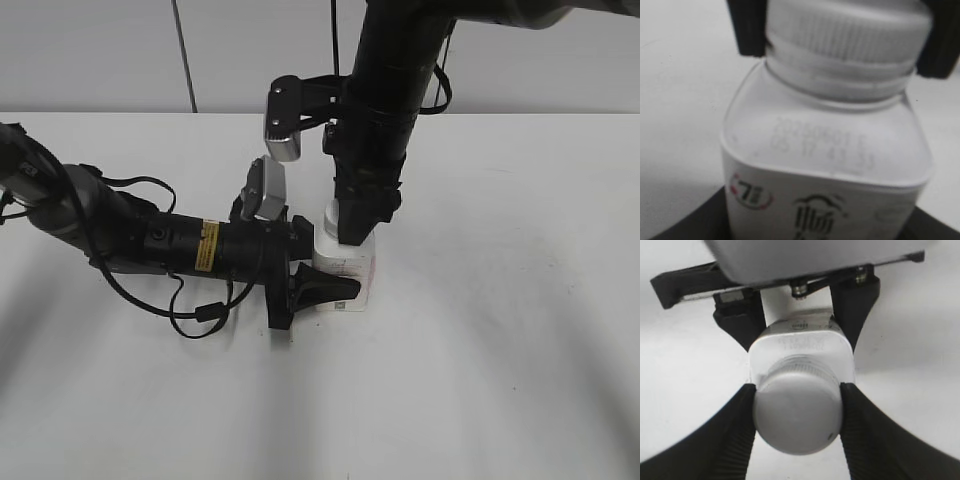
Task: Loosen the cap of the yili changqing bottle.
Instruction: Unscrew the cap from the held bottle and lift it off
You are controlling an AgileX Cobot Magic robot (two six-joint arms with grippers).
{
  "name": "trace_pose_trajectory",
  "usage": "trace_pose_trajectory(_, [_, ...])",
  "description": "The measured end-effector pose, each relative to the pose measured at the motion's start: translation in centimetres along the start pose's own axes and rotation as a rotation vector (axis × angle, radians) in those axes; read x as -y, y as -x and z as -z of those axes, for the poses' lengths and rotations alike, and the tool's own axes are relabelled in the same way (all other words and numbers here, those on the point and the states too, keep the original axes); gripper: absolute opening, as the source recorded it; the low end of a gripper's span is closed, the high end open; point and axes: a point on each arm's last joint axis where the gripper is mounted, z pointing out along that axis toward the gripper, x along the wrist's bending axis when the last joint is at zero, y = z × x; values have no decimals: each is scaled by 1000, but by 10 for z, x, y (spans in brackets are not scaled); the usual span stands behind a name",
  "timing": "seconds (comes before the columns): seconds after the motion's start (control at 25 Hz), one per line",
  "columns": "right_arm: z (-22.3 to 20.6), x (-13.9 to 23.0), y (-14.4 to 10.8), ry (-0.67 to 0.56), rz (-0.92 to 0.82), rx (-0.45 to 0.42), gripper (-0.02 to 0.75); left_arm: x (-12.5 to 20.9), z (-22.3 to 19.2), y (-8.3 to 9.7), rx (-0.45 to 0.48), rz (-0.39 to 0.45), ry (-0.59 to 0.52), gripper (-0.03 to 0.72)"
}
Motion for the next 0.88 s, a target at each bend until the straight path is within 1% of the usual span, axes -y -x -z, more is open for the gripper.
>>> trace_pose_trajectory(0.2, [0,1,0,-7,289,3,398,0,0,0,2,-2,-1,394])
trace_pose_trajectory(0.28, [0,1,0,-9,347,3,398,0,0,0,2,-2,-1,394])
trace_pose_trajectory(0.6, [3,-1,2,-6,394,15,396,0,0,0,4,-1,0,394])
trace_pose_trajectory(0.88, [8,-5,1,30,392,15,393,-1,0,1,14,-1,6,394])
